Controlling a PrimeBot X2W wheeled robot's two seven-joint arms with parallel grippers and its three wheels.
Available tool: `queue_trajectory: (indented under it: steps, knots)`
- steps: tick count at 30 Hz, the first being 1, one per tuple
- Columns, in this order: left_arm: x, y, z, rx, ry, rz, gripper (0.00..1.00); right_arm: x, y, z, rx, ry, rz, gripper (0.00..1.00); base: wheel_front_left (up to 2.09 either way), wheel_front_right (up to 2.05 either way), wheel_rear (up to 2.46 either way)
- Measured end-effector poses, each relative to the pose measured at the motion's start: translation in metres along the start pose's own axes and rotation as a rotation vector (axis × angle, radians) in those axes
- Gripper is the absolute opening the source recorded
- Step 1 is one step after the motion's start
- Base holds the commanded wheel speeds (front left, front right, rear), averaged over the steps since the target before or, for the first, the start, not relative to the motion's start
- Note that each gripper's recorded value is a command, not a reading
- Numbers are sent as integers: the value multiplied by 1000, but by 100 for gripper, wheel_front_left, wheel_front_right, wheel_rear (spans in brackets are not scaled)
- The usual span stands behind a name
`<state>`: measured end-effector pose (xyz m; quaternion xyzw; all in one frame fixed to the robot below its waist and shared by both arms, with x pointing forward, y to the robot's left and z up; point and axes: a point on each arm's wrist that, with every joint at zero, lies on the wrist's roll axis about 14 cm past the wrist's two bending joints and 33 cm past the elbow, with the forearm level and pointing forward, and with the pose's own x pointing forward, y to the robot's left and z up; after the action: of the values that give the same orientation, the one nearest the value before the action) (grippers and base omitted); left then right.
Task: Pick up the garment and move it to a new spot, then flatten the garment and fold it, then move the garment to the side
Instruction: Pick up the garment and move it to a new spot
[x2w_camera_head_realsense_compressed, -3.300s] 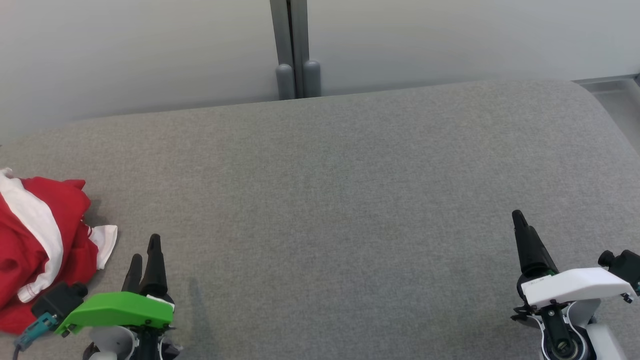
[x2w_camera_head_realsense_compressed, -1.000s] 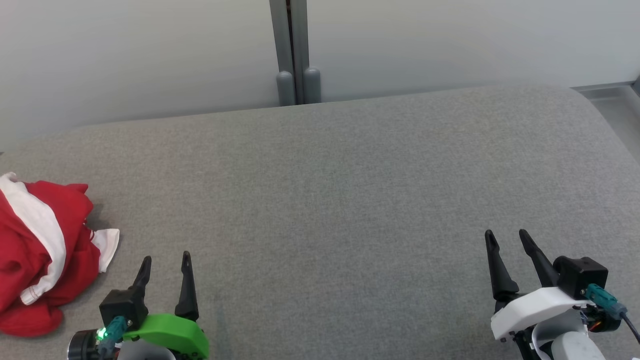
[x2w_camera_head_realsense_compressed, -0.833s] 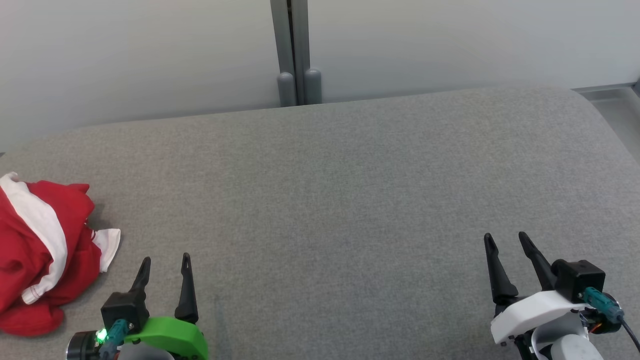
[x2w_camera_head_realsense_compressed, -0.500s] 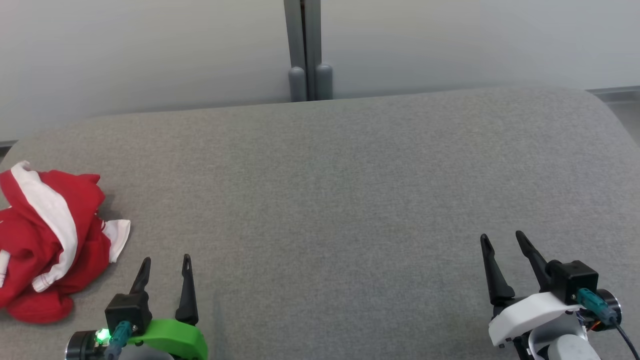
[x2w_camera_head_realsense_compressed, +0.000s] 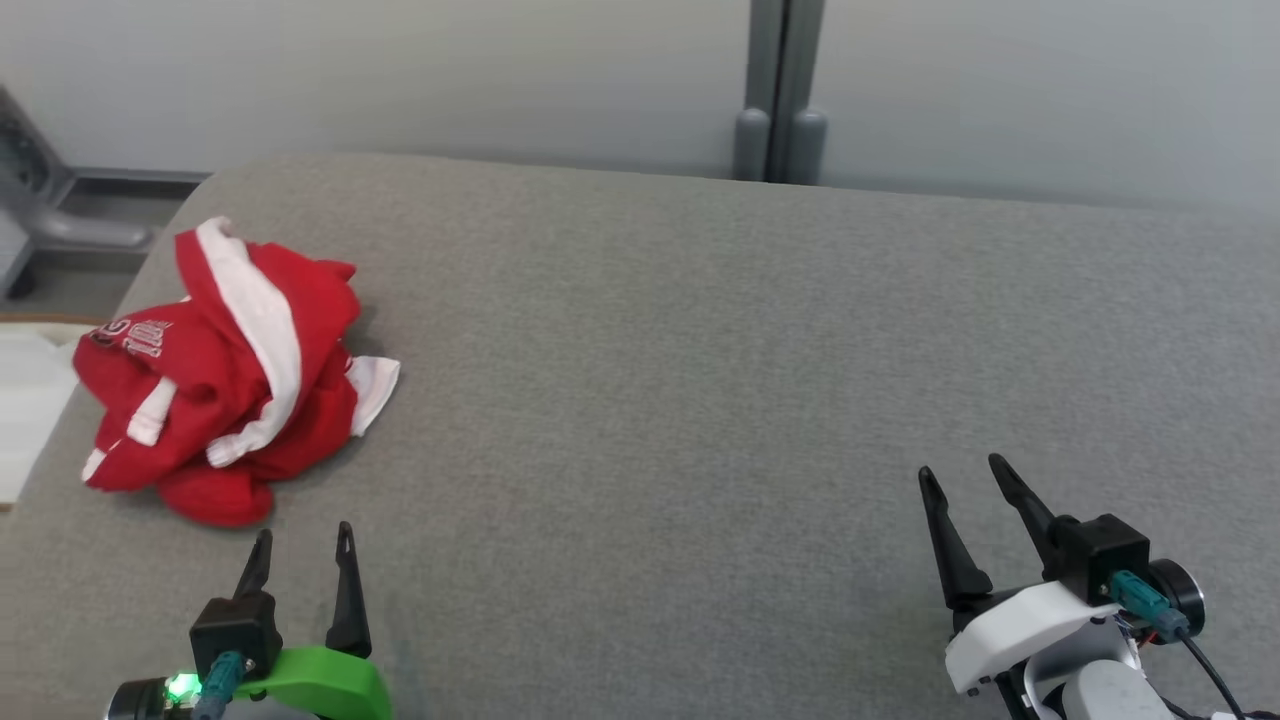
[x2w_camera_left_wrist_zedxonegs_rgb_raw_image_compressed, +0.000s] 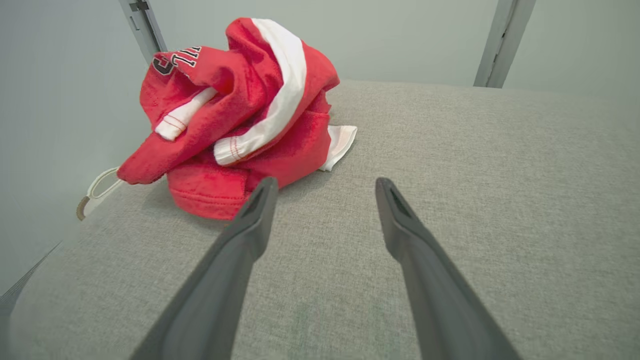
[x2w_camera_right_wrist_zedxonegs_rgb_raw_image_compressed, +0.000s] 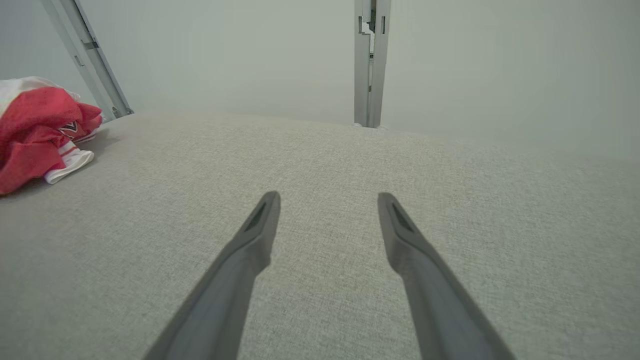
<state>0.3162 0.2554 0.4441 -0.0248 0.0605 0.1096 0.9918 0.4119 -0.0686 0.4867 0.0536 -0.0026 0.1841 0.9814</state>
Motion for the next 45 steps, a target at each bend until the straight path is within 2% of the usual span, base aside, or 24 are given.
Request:
queue_trajectory:
  steps: [6,13,23,27,35,45]
  knots:
    - [-25,49,-6,-22,14,161,100,25,48,-7,22,14,144,100,0,0,0]
    - [-54,88,-14,-58,29,314,100,39,87,-18,36,41,258,100,0,0,0]
    - [-70,108,-22,-60,59,397,100,46,106,-33,47,76,316,100,0,0,0]
    - [-54,107,-13,-58,40,375,100,50,105,-35,35,76,317,100,0,0,0]
    - [8,106,23,-70,-41,316,100,70,95,-40,26,60,303,100,0,0,0]
    - [90,102,47,-7,-53,233,100,89,75,-58,32,68,268,100,0,0,0]
